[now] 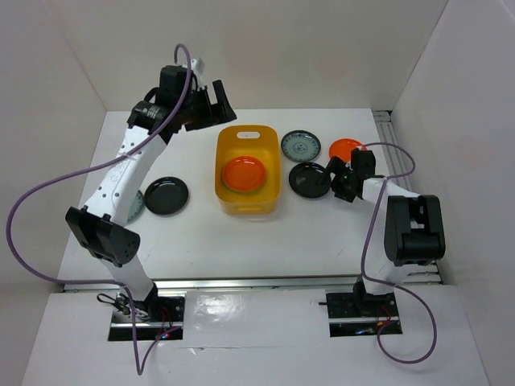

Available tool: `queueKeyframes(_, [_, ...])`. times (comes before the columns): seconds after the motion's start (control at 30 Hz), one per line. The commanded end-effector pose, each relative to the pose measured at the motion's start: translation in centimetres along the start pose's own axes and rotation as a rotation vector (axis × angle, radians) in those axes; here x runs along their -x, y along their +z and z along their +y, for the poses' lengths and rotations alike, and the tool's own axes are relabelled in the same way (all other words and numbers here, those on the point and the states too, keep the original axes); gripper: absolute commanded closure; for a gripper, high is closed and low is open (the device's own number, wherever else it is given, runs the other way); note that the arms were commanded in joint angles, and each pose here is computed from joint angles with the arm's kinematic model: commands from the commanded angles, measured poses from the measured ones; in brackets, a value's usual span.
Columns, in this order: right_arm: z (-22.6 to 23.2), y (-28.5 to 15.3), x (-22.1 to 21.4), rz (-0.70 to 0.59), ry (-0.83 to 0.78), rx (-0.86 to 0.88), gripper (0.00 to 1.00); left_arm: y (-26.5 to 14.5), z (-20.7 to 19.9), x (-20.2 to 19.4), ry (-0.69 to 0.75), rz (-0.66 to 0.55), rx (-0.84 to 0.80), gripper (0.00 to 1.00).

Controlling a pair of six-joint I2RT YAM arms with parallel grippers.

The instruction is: Place the plates into the plastic bin on the countertop

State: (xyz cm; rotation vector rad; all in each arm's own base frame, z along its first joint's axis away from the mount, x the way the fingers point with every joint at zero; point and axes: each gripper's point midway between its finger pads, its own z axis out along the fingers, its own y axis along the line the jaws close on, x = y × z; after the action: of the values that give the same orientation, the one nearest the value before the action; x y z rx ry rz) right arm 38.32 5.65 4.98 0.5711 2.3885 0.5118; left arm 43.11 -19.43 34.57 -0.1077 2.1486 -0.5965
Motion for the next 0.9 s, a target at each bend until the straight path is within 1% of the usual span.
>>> queueKeyframes(0.0, [-0.4, 2.0, 1.4, -0.053, -0.003, -0.013, 0.08, 0.0, 0.0, -0.9, 0.018, 0.028, -0.035, 0.0])
queueKeyframes(0.03, [-0.5, 2.3, 1.3, -0.05, -0.002, -0.015, 0.1, -0.1, 0.2, -1.3, 0.017, 0.036, -0.031, 0.0])
queueKeyframes(0.07, [-1.0, 2.7, 1.2, -0.049, 0.0, -0.035, 0.12, -0.6, 0.4, -0.8, 0.013, 0.02, -0.028, 0.0])
queueKeyframes(0.13, [-2.1, 3.3, 0.4, -0.025, 0.019, -0.073, 0.24, -0.7, 1.2, -1.0, 0.005, 0.024, -0.013, 0.0])
queueKeyframes(0.17, [-2.2, 3.3, 0.5, -0.031, 0.019, -0.083, 0.27, -1.1, 1.5, -0.5, 0.0, 0.011, -0.008, 0.0])
queueKeyframes(0.2, [-2.6, 3.6, 0.3, -0.03, 0.031, -0.101, 0.35, -1.1, 1.8, -0.4, 0.004, 0.012, -0.012, 0.0])
queueKeyframes(0.23, [-3.2, 3.8, -0.6, -0.004, 0.046, -0.118, 0.4, -1.0, 2.4, -0.2, -0.003, 0.006, -0.002, 0.0])
queueKeyframes(0.27, [-3.4, 4.0, -0.8, 0.004, 0.048, -0.123, 0.46, -1.4, 2.0, -0.1, -0.001, 0.003, -0.017, 0.0])
queueKeyframes(0.33, [-4.3, 4.3, -1.5, 0.012, 0.065, -0.156, 0.61, -1.3, 3.4, 0.2, -0.018, -0.001, 0.009, 0.0])
queueKeyframes(0.37, [-4.7, 4.2, -2.2, 0.03, 0.068, -0.167, 0.61, -1.5, 3.3, 0.0, -0.018, 0.003, 0.001, 0.0])
queueKeyframes(0.4, [-4.9, 4.2, -2.1, 0.024, 0.078, -0.177, 0.65, -1.6, 3.8, 0.3, -0.024, -0.003, 0.011, 0.0])
queueKeyframes(0.43, [-5.6, 4.3, -2.6, 0.035, 0.081, -0.209, 0.72, -1.8, 4.4, 0.5, -0.032, -0.008, 0.022, 0.0])
queueKeyframes(0.47, [-6.2, 4.3, -3.2, 0.056, 0.085, -0.236, 0.82, -1.6, 4.6, 0.2, -0.033, -0.004, 0.024, 0.0])
queueKeyframes(0.53, [-7.1, 4.2, -3.3, 0.057, 0.1, -0.288, 1.0, -1.8, 5.8, 0.5, -0.047, -0.012, 0.046, 0.0])
queueKeyframes(0.63, [-7.6, 3.3, -2.5, 0.045, 0.138, -0.347, 1.0, -2.4, 6.7, 0.2, -0.056, -0.013, 0.076, 0.0])
queueKeyframes(0.67, [-6.9, 2.3, -1.4, -0.007, 0.152, -0.355, 1.0, -2.8, 8.3, 0.6, -0.098, -0.033, 0.133, 0.0])
queueKeyframes(0.73, [-5.7, 0.6, -0.3, -0.05, 0.158, -0.37, 1.0, -3.0, 10.2, 0.2, -0.139, -0.026, 0.206, 0.0])
queueKeyframes(0.77, [-4.6, -1.4, 1.8, -0.142, 0.174, -0.373, 1.0, -3.4, 12.0, 0.5, -0.185, -0.046, 0.272, 0.0])
queueKeyframes(0.83, [-3.2, -3.9, 3.8, -0.223, 0.188, -0.371, 1.0, -3.8, 13.6, 0.2, -0.218, -0.037, 0.32, 0.0])
queueKeyframes(0.87, [-2.2, -6.2, 5.8, -0.309, 0.2, -0.355, 1.0, -4.0, 15.0, 0.0, -0.252, -0.031, 0.351, 0.0])
